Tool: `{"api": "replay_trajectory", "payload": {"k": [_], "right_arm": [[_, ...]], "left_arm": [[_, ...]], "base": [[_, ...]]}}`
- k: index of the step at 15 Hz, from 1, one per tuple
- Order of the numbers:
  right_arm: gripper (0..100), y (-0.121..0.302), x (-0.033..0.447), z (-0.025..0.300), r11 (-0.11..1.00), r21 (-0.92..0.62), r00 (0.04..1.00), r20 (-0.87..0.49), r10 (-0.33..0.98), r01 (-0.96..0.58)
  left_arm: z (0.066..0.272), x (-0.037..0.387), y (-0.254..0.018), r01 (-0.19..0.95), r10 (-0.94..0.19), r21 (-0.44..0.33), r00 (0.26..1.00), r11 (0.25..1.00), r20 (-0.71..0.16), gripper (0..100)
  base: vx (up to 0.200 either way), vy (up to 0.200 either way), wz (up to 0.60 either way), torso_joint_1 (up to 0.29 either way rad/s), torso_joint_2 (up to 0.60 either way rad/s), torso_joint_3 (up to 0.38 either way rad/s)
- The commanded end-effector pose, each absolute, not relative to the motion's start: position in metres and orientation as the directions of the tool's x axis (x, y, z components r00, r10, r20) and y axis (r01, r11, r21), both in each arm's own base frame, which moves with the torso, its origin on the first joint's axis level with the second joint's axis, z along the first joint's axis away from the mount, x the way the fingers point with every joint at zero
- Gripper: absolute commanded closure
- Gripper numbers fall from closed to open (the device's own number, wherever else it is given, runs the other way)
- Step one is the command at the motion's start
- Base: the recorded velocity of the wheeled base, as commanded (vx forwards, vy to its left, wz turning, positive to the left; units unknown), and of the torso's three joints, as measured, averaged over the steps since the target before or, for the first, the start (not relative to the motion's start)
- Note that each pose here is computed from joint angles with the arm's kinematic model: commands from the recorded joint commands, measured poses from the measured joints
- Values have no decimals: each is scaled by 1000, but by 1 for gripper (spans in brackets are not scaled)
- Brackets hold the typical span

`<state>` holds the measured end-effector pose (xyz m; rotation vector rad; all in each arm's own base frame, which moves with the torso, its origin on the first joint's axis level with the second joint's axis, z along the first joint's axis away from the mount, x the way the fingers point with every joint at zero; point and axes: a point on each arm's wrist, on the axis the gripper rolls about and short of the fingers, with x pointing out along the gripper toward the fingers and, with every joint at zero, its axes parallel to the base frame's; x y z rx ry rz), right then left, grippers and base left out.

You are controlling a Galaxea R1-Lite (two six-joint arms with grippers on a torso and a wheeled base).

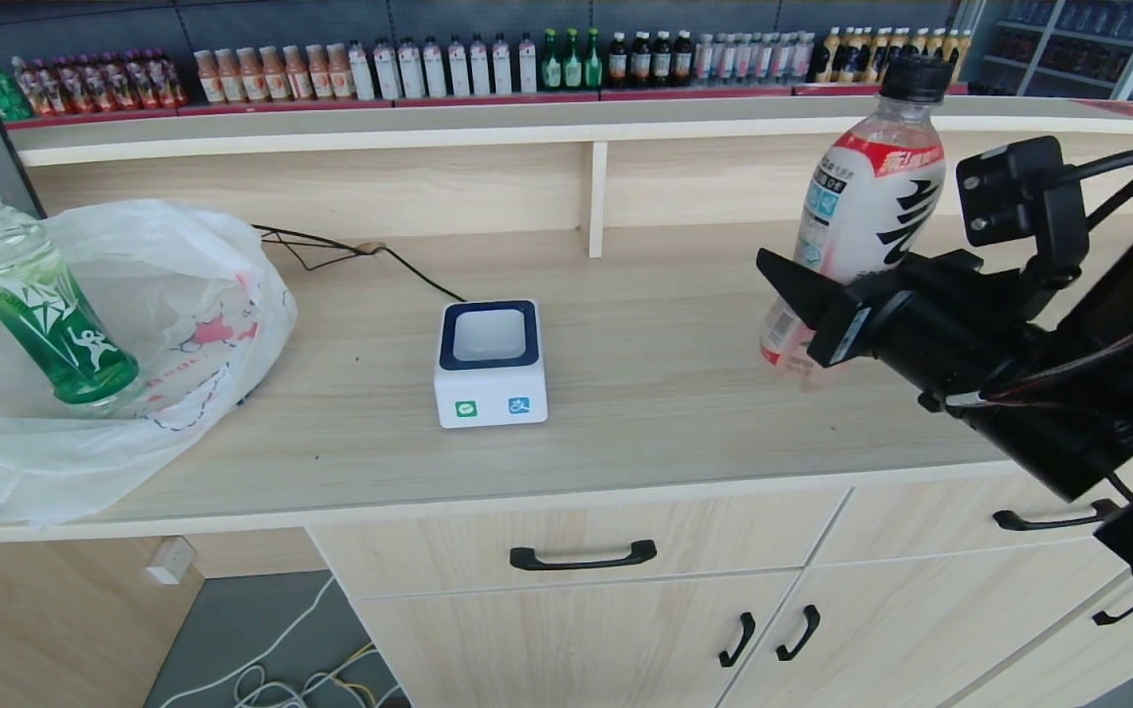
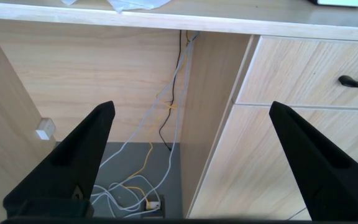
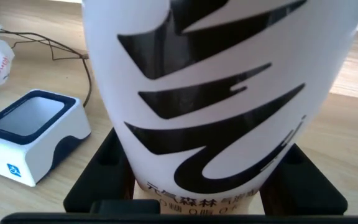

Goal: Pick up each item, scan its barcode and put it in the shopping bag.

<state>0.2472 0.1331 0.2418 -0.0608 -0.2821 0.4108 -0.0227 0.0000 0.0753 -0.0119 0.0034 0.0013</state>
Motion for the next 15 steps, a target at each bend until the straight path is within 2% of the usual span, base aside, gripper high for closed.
{"api": "replay_trajectory", "payload": {"k": [1, 6, 13, 15], "right_arm": [[100, 121, 222, 248, 914, -108, 869, 285, 405, -390], [100, 110, 181, 235, 875, -20, 843, 256, 473, -484], [100, 134, 155, 234, 692, 37, 676, 255, 691, -721], [100, 137, 157, 232, 681, 33, 666, 245, 704, -732]], "left_arm": [[75, -23, 0, -2, 2, -12, 1000, 1000, -3, 0], [75, -23, 0, -2, 2, -12, 1000, 1000, -3, 0], [75, -23, 0, -2, 2, -12, 1000, 1000, -3, 0], [75, -23, 0, -2, 2, -12, 1000, 1000, -3, 0]], "base": [[0, 0, 0, 0, 0, 0], [0, 0, 0, 0, 0, 0], [0, 0, 0, 0, 0, 0], [0, 0, 0, 0, 0, 0]]}}
